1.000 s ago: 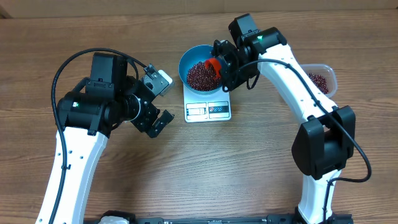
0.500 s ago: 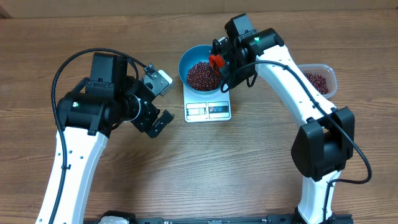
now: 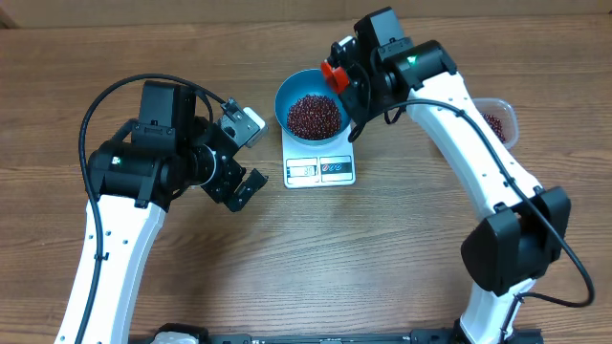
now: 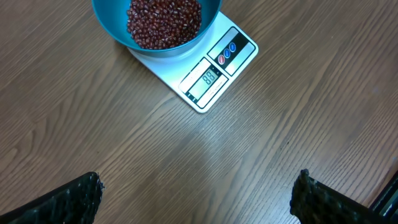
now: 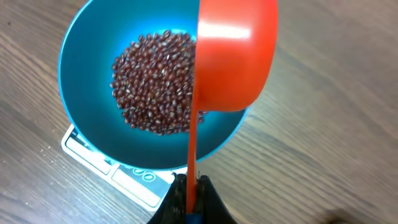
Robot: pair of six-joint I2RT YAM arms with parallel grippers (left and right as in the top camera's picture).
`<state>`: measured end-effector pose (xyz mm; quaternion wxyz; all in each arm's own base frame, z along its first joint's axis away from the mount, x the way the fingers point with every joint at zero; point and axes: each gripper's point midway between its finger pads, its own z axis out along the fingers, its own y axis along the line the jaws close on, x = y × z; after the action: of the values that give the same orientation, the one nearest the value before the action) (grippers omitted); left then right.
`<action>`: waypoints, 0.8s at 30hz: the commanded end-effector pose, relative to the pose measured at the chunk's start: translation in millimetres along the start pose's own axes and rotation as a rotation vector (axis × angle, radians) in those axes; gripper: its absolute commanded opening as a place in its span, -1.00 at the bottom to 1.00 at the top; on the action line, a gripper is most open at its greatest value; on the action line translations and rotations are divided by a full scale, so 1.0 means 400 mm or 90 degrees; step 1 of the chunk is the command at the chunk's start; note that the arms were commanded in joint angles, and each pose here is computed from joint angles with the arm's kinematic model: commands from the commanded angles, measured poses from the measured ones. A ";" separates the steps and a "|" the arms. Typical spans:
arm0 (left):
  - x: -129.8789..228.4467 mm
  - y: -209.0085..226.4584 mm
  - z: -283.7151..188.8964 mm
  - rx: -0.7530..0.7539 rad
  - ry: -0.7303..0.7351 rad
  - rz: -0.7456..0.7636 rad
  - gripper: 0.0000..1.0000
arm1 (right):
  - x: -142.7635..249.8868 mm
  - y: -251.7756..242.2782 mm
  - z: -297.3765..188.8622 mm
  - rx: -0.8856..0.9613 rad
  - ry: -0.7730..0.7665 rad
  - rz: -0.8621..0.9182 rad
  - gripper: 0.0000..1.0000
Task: Scoop item into bowl and weigh 150g on scale
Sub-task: 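Tilt the scoop with the right gripper to pour beans into the bowl, then carry the empty scoop right back above the bean tub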
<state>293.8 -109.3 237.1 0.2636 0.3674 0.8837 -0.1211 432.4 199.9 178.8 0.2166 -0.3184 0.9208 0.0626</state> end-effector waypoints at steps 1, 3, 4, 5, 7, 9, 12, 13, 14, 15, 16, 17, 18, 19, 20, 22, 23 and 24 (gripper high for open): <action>-0.013 -0.002 -0.004 0.005 -0.009 0.017 0.99 | -0.049 -0.020 -0.093 0.041 -0.061 -0.006 -0.92; -0.013 -0.002 -0.004 0.005 -0.009 0.017 0.99 | -0.049 -0.019 -0.095 0.041 -0.061 -0.007 -0.92; -0.013 -0.002 -0.004 0.005 -0.009 0.017 0.99 | -0.049 -0.019 -0.095 0.041 -0.061 -0.007 -0.92; -0.013 -0.002 -0.004 0.005 -0.009 0.017 0.99 | -0.049 -0.019 -0.095 0.041 -0.061 -0.007 -0.92; -0.013 -0.002 -0.004 0.005 -0.009 0.017 0.99 | -0.049 -0.019 -0.095 0.041 -0.061 -0.007 -0.92; -0.013 -0.002 -0.004 0.005 -0.009 0.017 0.99 | -0.049 -0.018 -0.097 0.041 -0.062 -0.008 -0.92; -0.013 -0.001 -0.004 0.005 -0.009 0.017 0.99 | -0.052 -0.006 -0.102 0.039 -0.064 -0.014 -0.92; -0.013 -0.002 -0.004 0.005 -0.009 0.017 0.99 | -0.051 0.001 -0.105 0.038 -0.063 -0.020 -0.92; -0.013 -0.002 -0.004 0.005 -0.009 0.017 1.00 | -0.052 0.003 -0.107 0.044 -0.063 -0.022 -0.92; -0.013 -0.002 -0.004 0.005 -0.009 0.017 0.99 | -0.052 0.002 -0.109 0.058 -0.061 -0.026 -0.92; -0.013 -0.002 -0.004 0.005 -0.009 0.017 0.99 | -0.051 -0.003 -0.110 0.077 -0.056 -0.030 -0.92; -0.013 -0.002 -0.004 0.005 -0.009 0.017 0.99 | -0.050 -0.006 -0.110 0.093 -0.052 -0.033 -0.92; -0.013 -0.002 -0.004 0.005 -0.009 0.017 0.99 | -0.048 -0.010 -0.111 0.114 -0.045 -0.037 -0.92; -0.013 -0.001 -0.004 0.005 -0.009 0.017 0.99 | -0.048 -0.009 -0.111 0.121 -0.043 -0.040 -0.92; -0.013 -0.002 -0.004 0.005 -0.009 0.017 0.99 | -0.049 -0.005 -0.112 0.128 -0.042 -0.045 -0.92; -0.013 -0.002 -0.004 0.005 -0.009 0.016 0.99 | -0.053 0.009 -0.112 0.132 -0.043 -0.054 -0.92; -0.013 -0.002 -0.004 0.005 -0.009 0.017 0.99 | -0.056 0.016 -0.112 0.136 -0.043 -0.059 -0.92; -0.013 -0.002 -0.004 0.005 -0.009 0.017 0.99 | -0.058 0.022 -0.112 0.142 -0.043 -0.064 -0.92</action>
<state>293.8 -109.3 237.1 0.2638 0.3674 0.8836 -0.1210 424.8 208.1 193.9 0.2392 -0.3394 0.9096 -0.0150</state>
